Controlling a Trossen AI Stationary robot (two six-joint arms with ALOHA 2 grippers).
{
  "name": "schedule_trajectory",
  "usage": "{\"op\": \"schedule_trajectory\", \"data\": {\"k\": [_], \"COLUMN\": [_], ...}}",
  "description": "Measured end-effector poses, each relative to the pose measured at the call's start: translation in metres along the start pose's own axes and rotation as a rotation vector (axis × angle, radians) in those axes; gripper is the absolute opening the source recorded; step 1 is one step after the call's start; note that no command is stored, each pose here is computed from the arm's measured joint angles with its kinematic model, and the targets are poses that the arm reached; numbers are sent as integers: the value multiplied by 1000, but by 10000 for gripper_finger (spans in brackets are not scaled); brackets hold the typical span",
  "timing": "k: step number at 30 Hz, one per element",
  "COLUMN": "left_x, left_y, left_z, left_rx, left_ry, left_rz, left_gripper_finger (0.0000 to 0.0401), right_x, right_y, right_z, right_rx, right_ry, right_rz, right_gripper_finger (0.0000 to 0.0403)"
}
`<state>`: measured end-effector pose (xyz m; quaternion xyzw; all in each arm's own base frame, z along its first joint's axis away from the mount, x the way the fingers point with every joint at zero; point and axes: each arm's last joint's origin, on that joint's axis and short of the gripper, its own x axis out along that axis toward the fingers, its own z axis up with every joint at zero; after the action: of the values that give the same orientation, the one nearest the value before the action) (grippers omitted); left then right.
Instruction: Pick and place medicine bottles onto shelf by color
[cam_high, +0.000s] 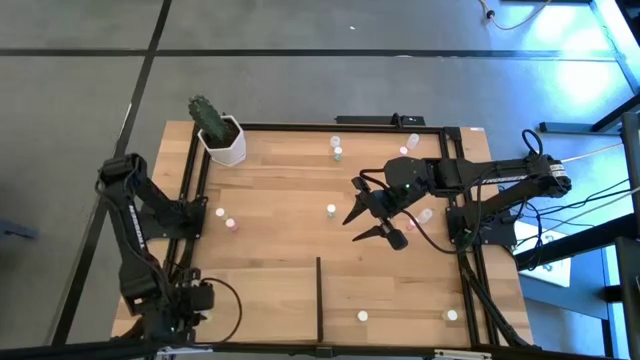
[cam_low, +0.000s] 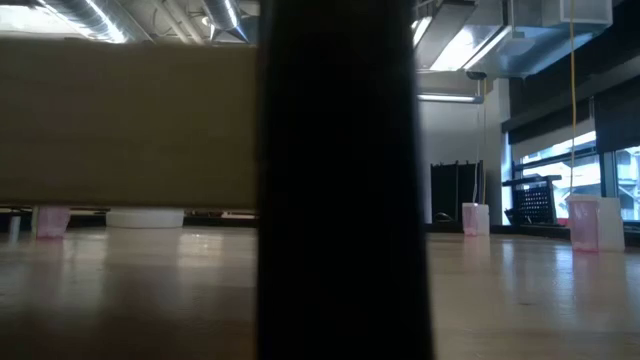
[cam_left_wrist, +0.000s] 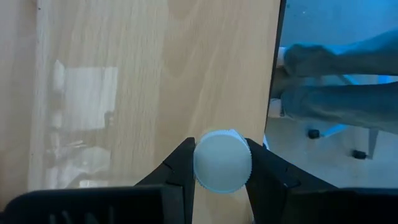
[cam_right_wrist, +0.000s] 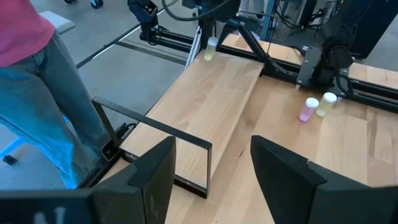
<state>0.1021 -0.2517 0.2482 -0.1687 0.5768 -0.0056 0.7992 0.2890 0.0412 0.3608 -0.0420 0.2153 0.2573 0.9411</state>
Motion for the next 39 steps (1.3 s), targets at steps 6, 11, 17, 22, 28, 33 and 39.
{"op": "schedule_trajectory", "data": {"k": [6,11,17,22,28,33,39], "left_x": [10,13,14,13,13,23,25], "left_y": [-6,-7,-8,-8,-5,-8,-10], "left_z": [-9,-17,-27,-29,-29,-31,-31], "left_rx": [-7,-30,-67,-76,-73,-70,-73], "left_ry": [13,32,54,57,57,45,37], "left_rz": [8,25,33,39,68,88,77], "left_gripper_finger": [95,95,95,95,95,99,102], "right_x": [0,0,0,0,0,0,0], "right_y": [0,0,0,0,0,0,0], "right_z": [0,0,0,0,0,0,0], "right_rx": [0,0,0,0,0,1,0], "right_ry": [0,0,0,0,0,0,0], "right_rz": [0,0,0,0,0,0,-1], "right_gripper_finger": [210,210,210,210,210,210,210]}}
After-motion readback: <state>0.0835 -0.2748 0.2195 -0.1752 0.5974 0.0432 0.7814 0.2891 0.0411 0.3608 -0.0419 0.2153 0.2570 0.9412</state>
